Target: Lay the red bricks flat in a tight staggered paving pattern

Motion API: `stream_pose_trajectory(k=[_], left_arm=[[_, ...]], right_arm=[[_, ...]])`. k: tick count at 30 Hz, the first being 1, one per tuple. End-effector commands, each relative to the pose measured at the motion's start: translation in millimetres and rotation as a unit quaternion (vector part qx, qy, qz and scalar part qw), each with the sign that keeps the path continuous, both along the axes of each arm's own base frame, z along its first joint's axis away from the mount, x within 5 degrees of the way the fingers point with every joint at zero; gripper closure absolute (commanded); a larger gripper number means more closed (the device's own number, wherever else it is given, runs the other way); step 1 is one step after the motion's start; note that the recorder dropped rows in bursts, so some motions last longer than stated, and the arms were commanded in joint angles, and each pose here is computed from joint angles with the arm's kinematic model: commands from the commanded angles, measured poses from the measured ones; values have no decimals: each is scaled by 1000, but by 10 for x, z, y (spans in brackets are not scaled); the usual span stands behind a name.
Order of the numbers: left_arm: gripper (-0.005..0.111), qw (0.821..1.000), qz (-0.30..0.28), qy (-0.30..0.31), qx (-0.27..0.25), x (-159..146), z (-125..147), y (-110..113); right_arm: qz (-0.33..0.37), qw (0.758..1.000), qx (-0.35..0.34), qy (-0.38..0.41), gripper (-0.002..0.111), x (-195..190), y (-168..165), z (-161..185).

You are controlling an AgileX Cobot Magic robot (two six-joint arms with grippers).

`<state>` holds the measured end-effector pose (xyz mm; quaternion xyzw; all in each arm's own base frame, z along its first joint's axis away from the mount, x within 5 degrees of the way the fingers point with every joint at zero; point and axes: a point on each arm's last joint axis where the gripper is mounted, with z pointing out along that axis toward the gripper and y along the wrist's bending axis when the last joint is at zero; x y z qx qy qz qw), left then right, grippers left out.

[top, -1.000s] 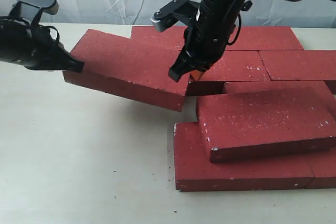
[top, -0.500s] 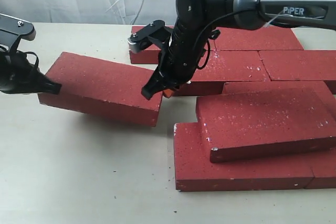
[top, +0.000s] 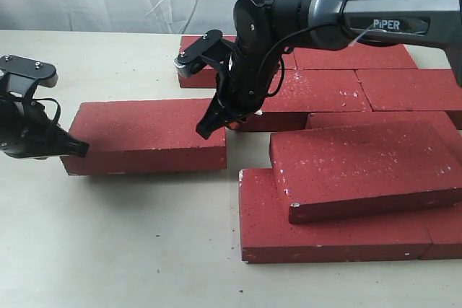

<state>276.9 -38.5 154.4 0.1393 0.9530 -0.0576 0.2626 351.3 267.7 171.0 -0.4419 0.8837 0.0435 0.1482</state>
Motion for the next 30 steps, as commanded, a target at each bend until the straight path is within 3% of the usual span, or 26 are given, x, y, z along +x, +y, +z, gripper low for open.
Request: stream_pose_trajectory(k=[1,15,19,20,23,25,27,30], left_arm=[[107,1000,-9,1,5,-3,-26,-35],[107,998,-31,-24,40,30,-13,-1],[107,996,-23,-59,57,86,18,37],[107,993,-8,-91,71,140,53,102],[107,984,53,-149,84,263,161,309],[107,994,61,-80,47,331,149,449],[107,999,46,-15,22,373,84,500],[107,998,61,-15,10,504,61,535]], right_arm=[[-4,1000,4,-19,109,28,20,45],[-39,999,-13,-4,109,162,-230,27],[-46,998,-36,14,109,162,-351,63],[-48,998,-20,31,109,122,-332,103],[27,997,39,65,109,-37,-235,141],[92,992,47,74,109,-166,-258,0],[71,996,44,26,109,-73,-282,-19],[58,998,37,-5,109,-21,-300,13]])
